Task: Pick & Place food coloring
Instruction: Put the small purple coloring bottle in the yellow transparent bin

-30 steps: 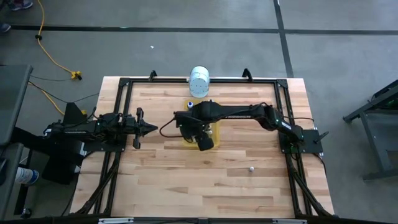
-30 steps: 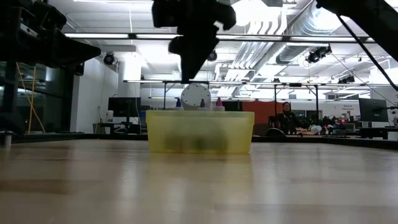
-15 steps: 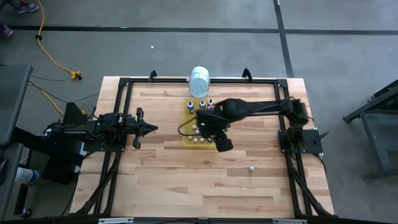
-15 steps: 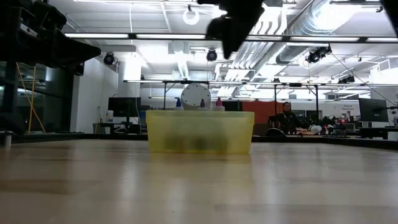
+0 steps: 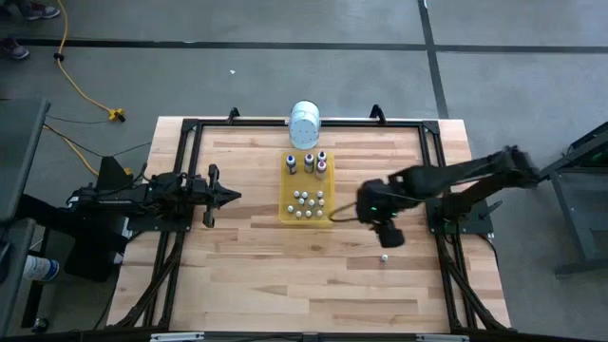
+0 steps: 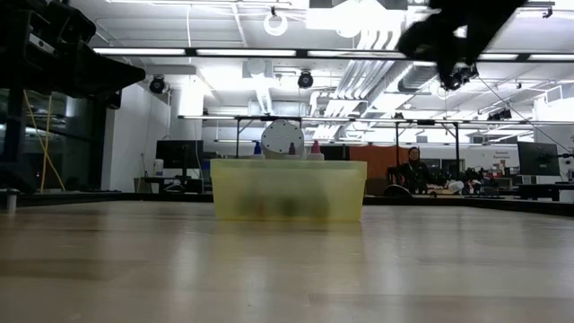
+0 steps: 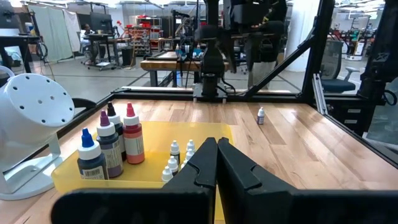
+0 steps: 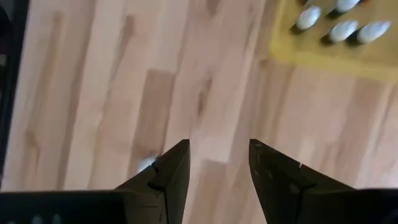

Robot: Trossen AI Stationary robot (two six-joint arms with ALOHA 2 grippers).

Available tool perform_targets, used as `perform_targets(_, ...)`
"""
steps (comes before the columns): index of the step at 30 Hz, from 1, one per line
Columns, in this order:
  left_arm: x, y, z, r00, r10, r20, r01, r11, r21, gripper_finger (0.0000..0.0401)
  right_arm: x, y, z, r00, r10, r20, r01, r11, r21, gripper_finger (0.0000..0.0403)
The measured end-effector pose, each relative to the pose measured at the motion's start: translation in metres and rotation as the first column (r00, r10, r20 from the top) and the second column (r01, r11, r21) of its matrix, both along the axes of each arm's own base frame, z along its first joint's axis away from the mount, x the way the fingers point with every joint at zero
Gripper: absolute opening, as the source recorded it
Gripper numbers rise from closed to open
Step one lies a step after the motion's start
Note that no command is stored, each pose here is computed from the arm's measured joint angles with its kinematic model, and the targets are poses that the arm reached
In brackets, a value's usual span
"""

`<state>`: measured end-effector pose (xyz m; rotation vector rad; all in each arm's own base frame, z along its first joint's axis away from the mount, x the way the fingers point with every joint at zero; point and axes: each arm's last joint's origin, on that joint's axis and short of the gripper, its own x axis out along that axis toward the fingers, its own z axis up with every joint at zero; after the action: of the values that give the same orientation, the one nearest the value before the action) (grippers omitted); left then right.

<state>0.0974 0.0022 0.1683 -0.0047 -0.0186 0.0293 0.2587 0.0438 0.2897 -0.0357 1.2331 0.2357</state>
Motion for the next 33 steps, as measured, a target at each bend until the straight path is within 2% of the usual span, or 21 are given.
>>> perform_targets(7, 0.0, 0.0, 0.0, 1.0, 0.0, 0.0, 0.0, 1.0, 0.0, 0.0, -0.049, 0.024, -0.012, 0.999, 0.033, 0.004, -0.033, 0.999, 0.042, 0.0154)
perform_targets(14, 0.0, 0.0, 0.0, 1.0, 0.0, 0.0, 0.0, 1.0, 0.0, 0.0, -0.079, 0.049, -0.032, 0.997, 0.058, -0.056, -0.054, 0.996, 0.072, 0.0154)
perform_targets(23, 0.0, 0.0, 0.0, 1.0, 0.0, 0.0, 0.0, 1.0, 0.0, 0.0, -0.096, 0.075, -0.062, 0.992, 0.122, -0.016, -0.121, 0.99, 0.074, 0.0154)
perform_targets(33, 0.0, 0.0, 0.0, 1.0, 0.0, 0.0, 0.0, 1.0, 0.0, 0.0, -0.1, 0.074, -0.095, 0.999, 0.049, -0.008, -0.048, 0.995, 0.083, 0.0154)
